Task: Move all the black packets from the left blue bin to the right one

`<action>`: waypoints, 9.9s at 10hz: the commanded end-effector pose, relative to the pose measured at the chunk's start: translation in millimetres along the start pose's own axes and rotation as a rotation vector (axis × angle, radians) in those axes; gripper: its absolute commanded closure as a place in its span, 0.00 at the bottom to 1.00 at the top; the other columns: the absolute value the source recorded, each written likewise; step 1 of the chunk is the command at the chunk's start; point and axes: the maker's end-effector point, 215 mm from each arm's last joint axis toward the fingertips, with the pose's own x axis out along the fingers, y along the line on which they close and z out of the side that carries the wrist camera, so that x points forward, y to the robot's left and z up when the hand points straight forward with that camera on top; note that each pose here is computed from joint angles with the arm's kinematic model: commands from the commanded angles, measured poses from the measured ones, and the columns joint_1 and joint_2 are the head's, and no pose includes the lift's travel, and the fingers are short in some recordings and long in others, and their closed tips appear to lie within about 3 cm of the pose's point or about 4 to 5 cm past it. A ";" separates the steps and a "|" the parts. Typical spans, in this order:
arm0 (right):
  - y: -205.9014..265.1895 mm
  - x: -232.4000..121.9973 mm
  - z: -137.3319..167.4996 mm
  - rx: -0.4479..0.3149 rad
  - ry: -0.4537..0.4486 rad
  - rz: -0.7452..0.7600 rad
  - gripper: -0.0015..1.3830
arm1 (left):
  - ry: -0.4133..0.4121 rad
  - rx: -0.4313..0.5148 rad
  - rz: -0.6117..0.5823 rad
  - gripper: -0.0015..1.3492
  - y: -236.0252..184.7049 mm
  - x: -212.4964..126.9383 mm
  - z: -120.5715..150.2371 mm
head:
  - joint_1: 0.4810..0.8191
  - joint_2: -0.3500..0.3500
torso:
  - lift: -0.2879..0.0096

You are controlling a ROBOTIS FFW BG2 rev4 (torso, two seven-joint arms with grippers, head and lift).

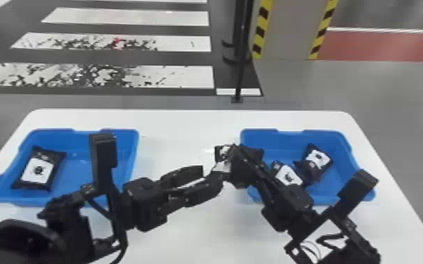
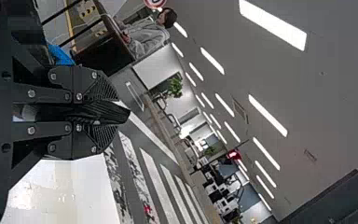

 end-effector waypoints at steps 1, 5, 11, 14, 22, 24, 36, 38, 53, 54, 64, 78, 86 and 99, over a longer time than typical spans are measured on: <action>-33.8 1.1 11.6 -0.034 -0.010 -0.048 0.92 | -0.012 -0.018 0.015 0.12 6.1 -8.9 -2.2 | 0.63 0.44 | 0.50; -181.6 -10.7 46.3 -0.229 0.034 -0.289 0.92 | -0.043 -0.024 0.033 0.13 14.9 -19.2 8.1 | 0.63 0.34 | 0.50; -204.2 -65.0 65.2 -0.433 0.065 -0.425 0.10 | -0.066 0.004 0.249 0.12 89.4 -78.8 20.1 | 0.63 0.23 | 0.50; -141.3 -98.0 58.7 -0.507 0.066 -0.401 0.12 | -0.049 0.071 0.549 0.13 179.7 -150.5 44.9 | 0.63 0.37 | 0.50; -56.1 -133.8 32.8 -0.377 0.057 -0.343 0.12 | 0.106 -0.066 0.971 0.13 310.1 -253.8 10.1 | 0.63 0.85 | 0.50; -57.0 -130.5 27.0 -0.363 0.069 -0.334 0.13 | 0.147 -0.112 1.035 0.13 333.1 -263.2 -3.2 | 0.63 0.92 | 0.50; -61.1 -126.7 6.8 -0.301 0.101 -0.314 0.14 | 0.315 -0.195 1.080 0.79 388.4 -238.2 -28.7 | 0.63 0.96 | 0.50; -61.9 -127.3 3.4 -0.282 0.105 -0.314 0.14 | 0.297 -0.146 1.069 0.90 390.4 -235.2 -22.4 | 0.63 0.96 | 0.50; 14.7 -21.7 16.1 -0.099 -0.004 0.006 0.15 | 0.005 0.212 0.275 0.90 78.4 -17.2 42.0 | 0.63 0.61 | 0.50; 11.1 -16.6 15.7 -0.089 -0.006 0.007 0.15 | 0.001 0.212 0.230 0.90 61.8 -4.8 41.7 | 0.63 0.57 | 0.50; -18.9 7.4 28.3 -0.057 -0.034 -0.021 0.64 | 0.017 0.183 0.010 0.90 -20.5 41.1 25.2 | 0.63 0.34 | 0.50; -241.4 -49.7 50.7 -0.231 0.124 -0.404 0.88 | -0.126 -0.034 0.153 0.13 21.6 -53.5 8.3 | 0.63 0.19 | 0.50; -145.9 -111.9 107.4 -0.591 0.079 -0.413 0.11 | -0.354 0.253 0.581 0.13 77.3 -223.9 60.9 | 0.63 0.37 | 0.50; -23.9 -131.2 67.7 -0.493 -0.017 -0.325 0.11 | -0.355 0.274 0.726 0.13 74.1 -236.5 33.9 | 0.63 0.69 | 0.50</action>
